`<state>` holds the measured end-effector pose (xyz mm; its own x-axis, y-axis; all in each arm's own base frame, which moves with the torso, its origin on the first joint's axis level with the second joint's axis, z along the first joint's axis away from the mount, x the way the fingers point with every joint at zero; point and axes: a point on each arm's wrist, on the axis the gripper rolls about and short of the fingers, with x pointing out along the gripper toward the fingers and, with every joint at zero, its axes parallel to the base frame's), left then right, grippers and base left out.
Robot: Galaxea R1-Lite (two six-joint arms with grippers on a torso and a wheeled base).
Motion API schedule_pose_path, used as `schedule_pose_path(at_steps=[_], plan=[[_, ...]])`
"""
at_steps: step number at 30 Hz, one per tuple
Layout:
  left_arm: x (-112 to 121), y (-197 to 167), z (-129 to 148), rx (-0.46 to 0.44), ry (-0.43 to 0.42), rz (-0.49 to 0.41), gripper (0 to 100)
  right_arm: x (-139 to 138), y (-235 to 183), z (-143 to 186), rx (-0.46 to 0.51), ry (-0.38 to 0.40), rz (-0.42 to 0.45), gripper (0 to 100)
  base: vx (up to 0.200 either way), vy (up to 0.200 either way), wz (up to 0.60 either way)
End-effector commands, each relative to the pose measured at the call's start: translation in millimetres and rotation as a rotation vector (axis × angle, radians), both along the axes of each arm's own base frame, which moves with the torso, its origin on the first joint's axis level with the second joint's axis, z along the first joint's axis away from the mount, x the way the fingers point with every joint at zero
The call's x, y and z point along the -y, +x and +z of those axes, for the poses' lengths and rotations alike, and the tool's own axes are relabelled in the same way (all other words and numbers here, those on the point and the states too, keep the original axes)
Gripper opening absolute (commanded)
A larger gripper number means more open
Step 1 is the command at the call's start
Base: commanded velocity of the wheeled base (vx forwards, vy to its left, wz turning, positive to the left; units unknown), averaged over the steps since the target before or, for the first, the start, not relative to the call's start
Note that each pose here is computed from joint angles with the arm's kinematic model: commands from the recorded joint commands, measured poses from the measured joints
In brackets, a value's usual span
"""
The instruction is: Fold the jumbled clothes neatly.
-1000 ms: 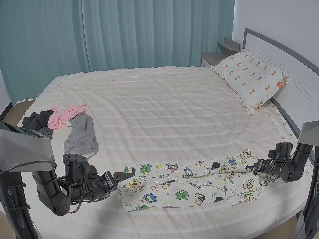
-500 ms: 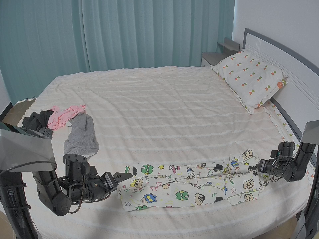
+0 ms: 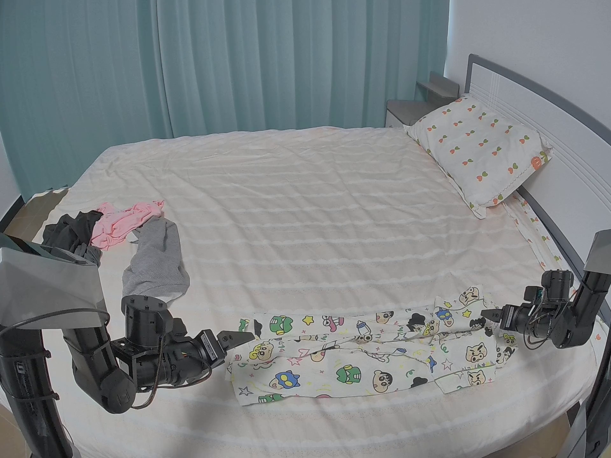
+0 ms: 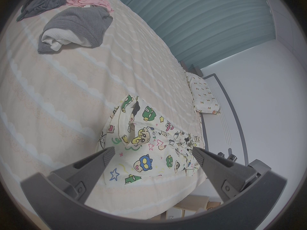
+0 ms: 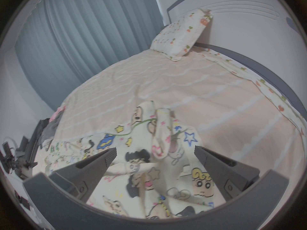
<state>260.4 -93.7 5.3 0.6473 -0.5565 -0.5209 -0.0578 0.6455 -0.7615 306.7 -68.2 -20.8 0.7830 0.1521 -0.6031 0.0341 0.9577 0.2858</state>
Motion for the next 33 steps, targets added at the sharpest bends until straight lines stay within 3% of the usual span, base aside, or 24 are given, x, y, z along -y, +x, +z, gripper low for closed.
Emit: schedule_pose_path(at_steps=[1,5,13,24,25,33], plan=[[0.0,-0.3,-0.4,-0.001,0.0,0.0,100,11.8,-17.5,2.0,0.014,0.026,0.11,100,0.0,0.0,0.0],[0.4,-0.3,-0.3,0.0,-0.001,-0.001,100,15.2,-22.6,-15.1,-0.002,0.063,0.206,100,0.0,0.0,0.0],[0.8,-0.5,-0.2,0.0,-0.001,-0.004,100,13.3,-18.3,-34.8,-0.035,0.084,0.239,100,0.0,0.0,0.0],[0.8,-0.5,-0.7,-0.001,0.0,-0.003,100,3.4,-11.1,-38.4,-0.018,0.12,0.313,100,0.0,0.0,0.0],[0.8,-0.5,-0.7,-0.001,0.0,-0.003,100,3.2,-11.5,-39.9,-0.023,0.124,0.314,0,0.0,0.0,0.0],[0.8,-0.4,-1.1,-0.002,0.001,-0.003,100,5.0,-11.4,-41.1,-0.019,0.135,0.317,0,0.0,0.0,0.0]])
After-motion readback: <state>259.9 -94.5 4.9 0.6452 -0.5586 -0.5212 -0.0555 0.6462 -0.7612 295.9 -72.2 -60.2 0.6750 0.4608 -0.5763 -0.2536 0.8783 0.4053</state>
